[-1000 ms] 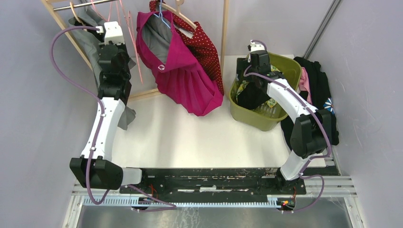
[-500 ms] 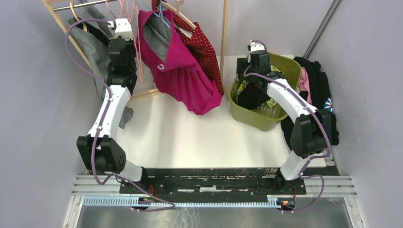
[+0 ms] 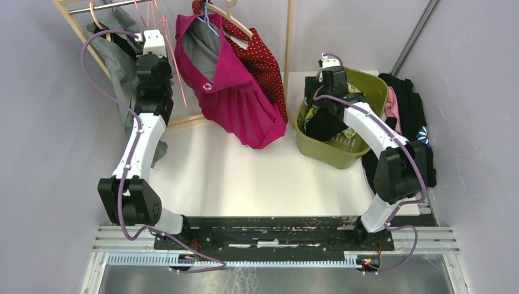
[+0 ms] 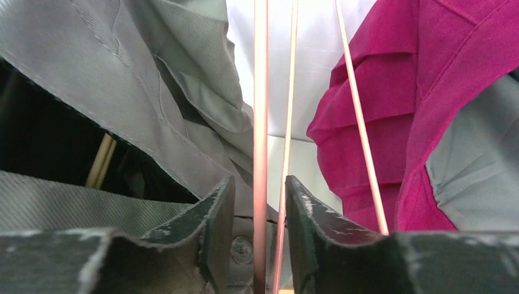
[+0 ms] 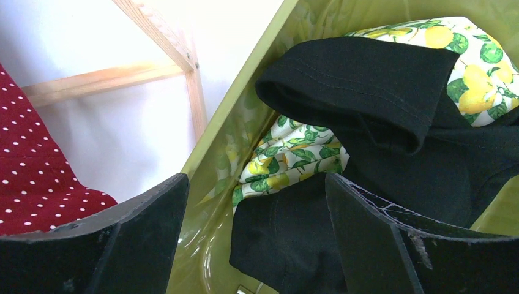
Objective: Remove the skirt from the hanger
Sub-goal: Place the hanger at the clothesline.
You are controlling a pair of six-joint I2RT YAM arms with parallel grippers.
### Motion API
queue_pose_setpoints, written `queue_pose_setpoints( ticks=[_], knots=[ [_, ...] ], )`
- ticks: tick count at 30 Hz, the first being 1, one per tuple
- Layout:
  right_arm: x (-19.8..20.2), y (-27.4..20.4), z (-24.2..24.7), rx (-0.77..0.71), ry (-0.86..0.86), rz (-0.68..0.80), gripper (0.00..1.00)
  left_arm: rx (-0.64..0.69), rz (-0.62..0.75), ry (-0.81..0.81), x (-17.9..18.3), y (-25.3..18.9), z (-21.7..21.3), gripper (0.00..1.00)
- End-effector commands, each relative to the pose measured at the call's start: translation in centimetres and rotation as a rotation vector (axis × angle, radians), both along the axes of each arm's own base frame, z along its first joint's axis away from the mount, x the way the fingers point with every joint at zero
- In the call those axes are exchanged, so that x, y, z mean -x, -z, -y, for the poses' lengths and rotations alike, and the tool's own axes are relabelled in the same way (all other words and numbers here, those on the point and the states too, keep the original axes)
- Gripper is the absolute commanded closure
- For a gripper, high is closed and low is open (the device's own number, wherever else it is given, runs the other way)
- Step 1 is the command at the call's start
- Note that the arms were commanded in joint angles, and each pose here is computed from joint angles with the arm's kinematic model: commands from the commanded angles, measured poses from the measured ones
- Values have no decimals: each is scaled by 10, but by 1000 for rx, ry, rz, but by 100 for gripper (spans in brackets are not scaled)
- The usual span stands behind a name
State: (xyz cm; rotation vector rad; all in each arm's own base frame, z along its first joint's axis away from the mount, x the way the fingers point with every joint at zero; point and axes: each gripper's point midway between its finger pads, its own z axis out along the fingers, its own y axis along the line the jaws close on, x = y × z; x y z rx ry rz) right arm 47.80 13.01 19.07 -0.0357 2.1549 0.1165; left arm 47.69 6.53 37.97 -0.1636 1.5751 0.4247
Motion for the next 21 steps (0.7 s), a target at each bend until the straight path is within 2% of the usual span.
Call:
queue_pose_setpoints(
  ticks=[1, 9, 21],
  knots=[
    [-5, -13, -3, -18, -3, 51, 12, 38, 70, -15, 19, -27, -3, 53],
    [-1, -12, -5, -38, -10, 50, 12, 68, 128, 67, 49, -58, 11, 38],
    [5, -15, -9, -41, -24, 53, 12, 133, 196, 146, 109, -97, 26, 33]
  ],
)
